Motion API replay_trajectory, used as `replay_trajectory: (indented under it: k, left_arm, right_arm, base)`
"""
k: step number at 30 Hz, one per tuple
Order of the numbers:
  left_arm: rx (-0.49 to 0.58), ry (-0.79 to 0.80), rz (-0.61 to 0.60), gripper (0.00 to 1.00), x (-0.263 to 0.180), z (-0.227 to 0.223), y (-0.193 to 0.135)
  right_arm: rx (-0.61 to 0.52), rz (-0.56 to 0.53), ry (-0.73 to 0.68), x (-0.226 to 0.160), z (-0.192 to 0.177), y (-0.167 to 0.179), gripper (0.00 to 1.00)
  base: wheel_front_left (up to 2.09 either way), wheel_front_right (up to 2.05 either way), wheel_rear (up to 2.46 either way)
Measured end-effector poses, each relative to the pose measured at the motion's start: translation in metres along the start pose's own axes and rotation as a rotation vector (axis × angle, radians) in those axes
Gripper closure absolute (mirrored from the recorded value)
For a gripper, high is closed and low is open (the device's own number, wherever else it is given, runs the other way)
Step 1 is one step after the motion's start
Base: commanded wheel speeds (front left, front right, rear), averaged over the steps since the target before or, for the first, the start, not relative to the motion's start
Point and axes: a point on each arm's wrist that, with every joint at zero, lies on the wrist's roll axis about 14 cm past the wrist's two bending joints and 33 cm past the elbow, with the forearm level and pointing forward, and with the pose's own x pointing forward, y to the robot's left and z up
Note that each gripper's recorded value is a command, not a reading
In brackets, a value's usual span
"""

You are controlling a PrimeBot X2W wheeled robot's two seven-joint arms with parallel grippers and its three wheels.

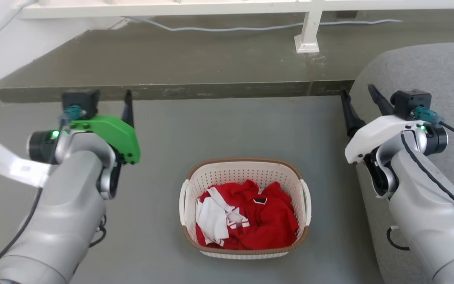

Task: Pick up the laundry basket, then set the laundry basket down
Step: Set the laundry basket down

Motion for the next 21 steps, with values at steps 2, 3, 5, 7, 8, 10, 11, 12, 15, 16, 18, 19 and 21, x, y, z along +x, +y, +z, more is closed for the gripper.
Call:
replay_trajectory:
  k: [2, 3, 5, 7, 8, 10, 11, 12, 15, 16, 18, 19, 21]
  left_arm:
    - [0.001, -0.025, 0.008, 0.00, -0.003, 0.006, 0.003]
    - [-0.003, -0.029, 0.012, 0.00, -0.005, 0.006, 0.004]
    - [-0.011, -0.030, 0.018, 0.00, -0.011, 0.002, 0.005]
    - [-0.007, -0.034, 0.021, 0.00, -0.016, -0.001, 0.006]
    - [-0.010, -0.042, 0.022, 0.00, -0.018, 0.000, 0.006]
    - [-0.018, -0.062, 0.027, 0.00, -0.020, 0.004, 0.007]
    - [-0.012, -0.074, 0.029, 0.00, -0.022, 0.007, 0.008]
    - [-0.007, -0.085, 0.029, 0.00, -0.024, 0.008, 0.008]
    - [0.000, -0.112, 0.030, 0.00, -0.030, 0.012, 0.008]
    - [-0.001, -0.121, 0.029, 0.00, -0.032, 0.012, 0.007]
    - [-0.010, -0.131, 0.032, 0.00, -0.037, 0.011, 0.006]
    - [-0.001, -0.131, 0.031, 0.00, -0.040, 0.009, 0.005]
    - [-0.004, -0.132, 0.033, 0.00, -0.046, 0.004, 0.003]
  right_arm:
    - [0.005, -0.005, -0.030, -0.003, 0.008, 0.001, 0.00]
    - [0.002, -0.011, -0.039, -0.005, 0.010, 0.000, 0.00]
    - [-0.004, -0.019, -0.048, -0.012, 0.009, -0.001, 0.00]
    - [0.005, -0.031, -0.051, -0.018, 0.007, -0.002, 0.00]
    - [0.004, -0.033, -0.054, -0.021, 0.007, -0.001, 0.00]
    - [0.011, -0.038, -0.065, -0.026, 0.008, -0.001, 0.00]
    - [0.009, -0.036, -0.074, -0.028, 0.010, 0.000, 0.00]
    - [0.010, -0.037, -0.082, -0.030, 0.011, 0.000, 0.00]
    - [0.017, -0.050, -0.103, -0.036, 0.015, -0.002, 0.00]
    - [0.016, -0.053, -0.105, -0.039, 0.015, -0.002, 0.00]
    - [0.013, -0.063, -0.113, -0.044, 0.015, -0.003, 0.00]
    - [0.013, -0.064, -0.117, -0.046, 0.015, -0.003, 0.00]
    - [0.015, -0.068, -0.123, -0.051, 0.015, -0.004, 0.00]
  base:
    - [0.00, 0.00, 0.00]
    - [0.00, 0.00, 0.00]
    - [0.00, 0.00, 0.00]
    - [0.00, 0.00, 0.00]
    - [0.00, 0.00, 0.00]
    - [0.00, 0.00, 0.00]
    - [0.00, 0.00, 0.00]
    - [0.00, 0.00, 0.00]
    - [0.00, 0.00, 0.00]
    - [0.00, 0.00, 0.00]
    - [0.00, 0.00, 0.00]
    - [0.00, 0.00, 0.00]
    - [0.00, 0.00, 0.00]
